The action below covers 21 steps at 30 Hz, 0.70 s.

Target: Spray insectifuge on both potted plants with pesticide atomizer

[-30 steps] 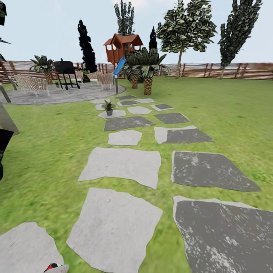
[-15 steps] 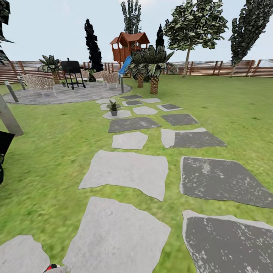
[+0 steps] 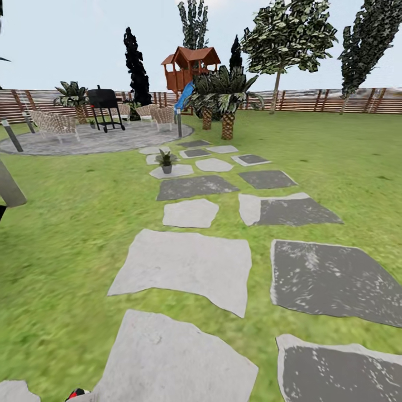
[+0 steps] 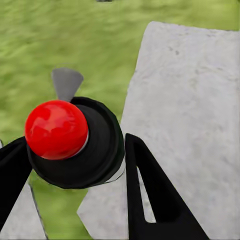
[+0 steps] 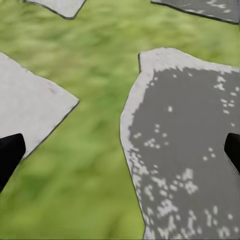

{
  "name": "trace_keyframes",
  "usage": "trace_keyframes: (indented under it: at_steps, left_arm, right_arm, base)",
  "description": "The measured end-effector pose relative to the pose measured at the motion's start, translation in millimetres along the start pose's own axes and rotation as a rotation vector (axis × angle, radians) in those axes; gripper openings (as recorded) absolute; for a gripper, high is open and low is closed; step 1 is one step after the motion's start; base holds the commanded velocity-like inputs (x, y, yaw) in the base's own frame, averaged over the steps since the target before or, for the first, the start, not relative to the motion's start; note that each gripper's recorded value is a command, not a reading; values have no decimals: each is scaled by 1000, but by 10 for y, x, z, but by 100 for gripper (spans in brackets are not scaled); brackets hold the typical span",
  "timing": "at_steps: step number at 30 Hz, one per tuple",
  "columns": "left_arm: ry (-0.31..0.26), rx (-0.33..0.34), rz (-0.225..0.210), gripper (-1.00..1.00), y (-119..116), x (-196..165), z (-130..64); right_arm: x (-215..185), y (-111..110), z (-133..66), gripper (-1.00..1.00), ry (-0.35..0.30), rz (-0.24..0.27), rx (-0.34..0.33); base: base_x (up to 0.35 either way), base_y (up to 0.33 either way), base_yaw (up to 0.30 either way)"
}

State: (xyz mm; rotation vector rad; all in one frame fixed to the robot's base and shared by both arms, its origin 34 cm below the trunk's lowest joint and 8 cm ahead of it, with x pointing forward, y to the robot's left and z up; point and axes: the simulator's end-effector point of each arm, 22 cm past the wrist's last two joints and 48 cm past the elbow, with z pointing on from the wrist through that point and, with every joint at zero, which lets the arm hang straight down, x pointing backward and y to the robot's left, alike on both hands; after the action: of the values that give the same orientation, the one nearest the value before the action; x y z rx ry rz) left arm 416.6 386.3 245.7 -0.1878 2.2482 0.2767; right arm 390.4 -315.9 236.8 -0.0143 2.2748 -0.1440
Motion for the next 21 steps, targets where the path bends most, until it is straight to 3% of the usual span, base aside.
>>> trace_keyframes:
  at_steps: [21]
  left_arm:
    - [0,1,1,-100,-2,1,0]
  right_arm:
    - [7,-7,-2,100,2,1,3]
  base:
    - [340,0,0]
